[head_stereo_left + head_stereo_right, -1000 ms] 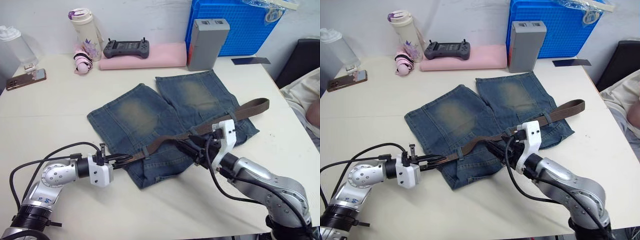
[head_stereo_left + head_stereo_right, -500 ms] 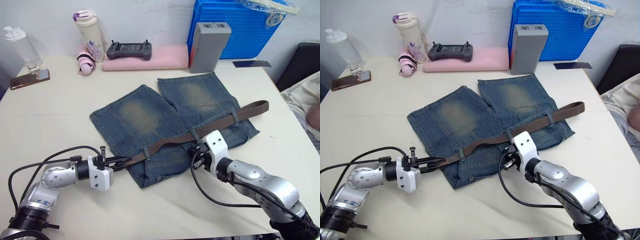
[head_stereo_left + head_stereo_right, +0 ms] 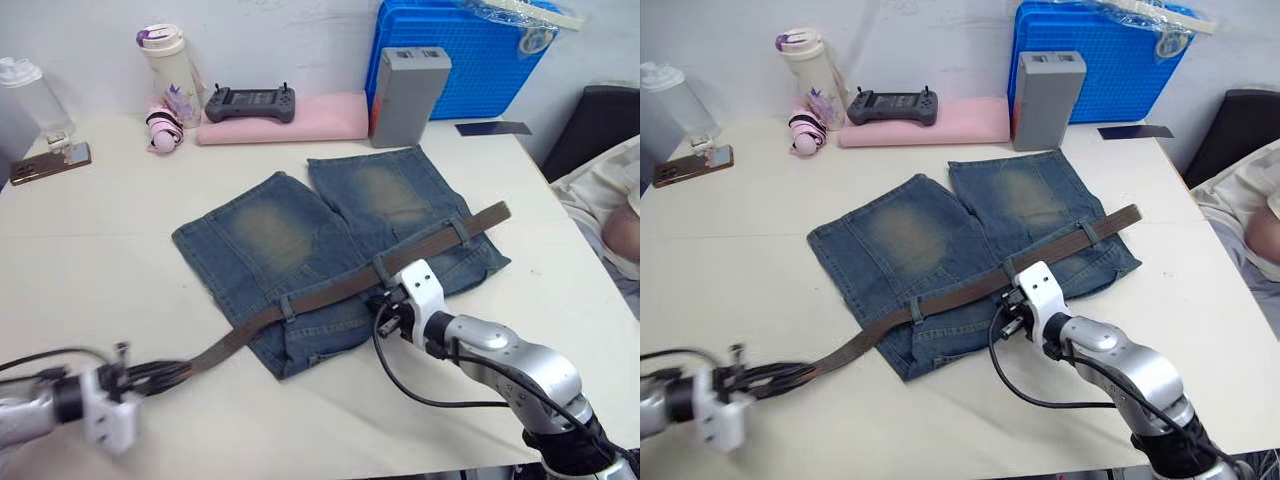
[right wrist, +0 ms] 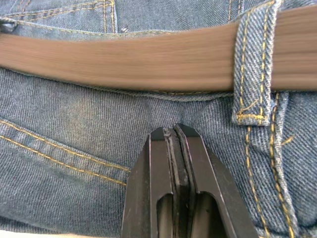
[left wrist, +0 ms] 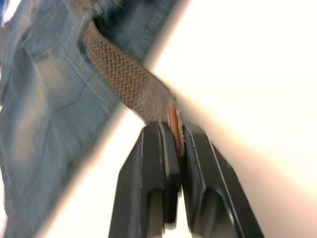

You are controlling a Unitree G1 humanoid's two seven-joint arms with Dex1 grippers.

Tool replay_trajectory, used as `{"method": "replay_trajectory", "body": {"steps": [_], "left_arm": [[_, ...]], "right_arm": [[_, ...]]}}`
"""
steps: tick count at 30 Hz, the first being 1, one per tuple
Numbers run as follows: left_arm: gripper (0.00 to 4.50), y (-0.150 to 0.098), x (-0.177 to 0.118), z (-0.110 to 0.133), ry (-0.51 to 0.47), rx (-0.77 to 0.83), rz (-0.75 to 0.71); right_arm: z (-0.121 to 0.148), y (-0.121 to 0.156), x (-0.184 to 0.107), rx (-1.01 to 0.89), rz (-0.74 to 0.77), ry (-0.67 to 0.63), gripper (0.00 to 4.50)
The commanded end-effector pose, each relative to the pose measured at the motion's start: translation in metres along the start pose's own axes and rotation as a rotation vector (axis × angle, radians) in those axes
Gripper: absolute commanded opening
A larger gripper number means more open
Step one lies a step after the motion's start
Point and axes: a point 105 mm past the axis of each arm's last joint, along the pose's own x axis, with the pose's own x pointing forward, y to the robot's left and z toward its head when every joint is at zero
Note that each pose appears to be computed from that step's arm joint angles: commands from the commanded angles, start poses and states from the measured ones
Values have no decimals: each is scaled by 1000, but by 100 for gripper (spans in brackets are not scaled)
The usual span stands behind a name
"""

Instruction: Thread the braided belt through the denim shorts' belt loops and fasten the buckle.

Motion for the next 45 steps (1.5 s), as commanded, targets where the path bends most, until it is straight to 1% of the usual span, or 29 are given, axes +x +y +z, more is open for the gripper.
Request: {"method": "replay_trajectory", "body": {"steps": [1,4,6,10,13,15,16,17,18,20,23,24,25,26,27,28,31,34,36,38,40,42,45], "left_arm": [[0,-21,-57,-26,176,-34,-44],[0,-26,-72,-32,221,-42,-56],[0,-28,-76,-34,229,-42,-64],[0,-28,-71,-36,217,-36,-61],[0,-18,-64,-33,183,-10,-21],[93,-8,-60,-32,165,-7,20],[120,-4,-58,-31,154,-1,24],[166,1,-56,-29,143,10,27],[206,11,-51,-26,122,38,46],[301,24,-46,-21,93,73,73],[447,47,-32,-8,32,116,110],[450,54,-21,4,-21,123,107],[450,57,-14,13,-57,122,102],[450,58,-3,24,-107,94,89],[450,58,4,32,-138,68,78],[450,58,17,45,-190,7,58],[450,59,46,73,-294,-156,11],[450,60,80,102,-419,-336,-57],[450,64,98,114,-479,-416,-102],[450,68,117,122,-528,-464,-140],[450,69,135,130,-568,-488,-181],[450,66,151,134,-585,-484,-228],[450,58,177,132,-548,-461,-263]], "right_arm": [[-25,-6,4,31,-23,110,4],[-25,-3,5,31,-10,110,4],[-25,0,6,32,-1,109,4],[-22,3,8,31,10,104,4],[-20,3,8,42,17,97,4],[-18,4,8,46,20,91,0],[-17,3,8,51,14,87,32],[-16,2,7,55,10,85,70],[-15,2,6,63,9,82,94],[-14,1,6,76,6,78,188],[-13,-1,5,74,4,76,341],[-11,-2,4,77,7,71,377],[-10,-2,3,80,9,68,425],[-7,-3,1,83,11,60,443],[-5,-3,0,86,13,55,443],[-2,-4,-2,83,20,46,443],[8,-3,-10,73,55,23,443],[31,1,-28,77,134,-33,443],[44,4,-39,78,191,-59,443],[58,7,-48,104,235,-101,443],[71,9,-55,119,273,-140,443],[77,10,-59,122,284,-153,443],[82,8,-63,109,266,-160,443]]}}
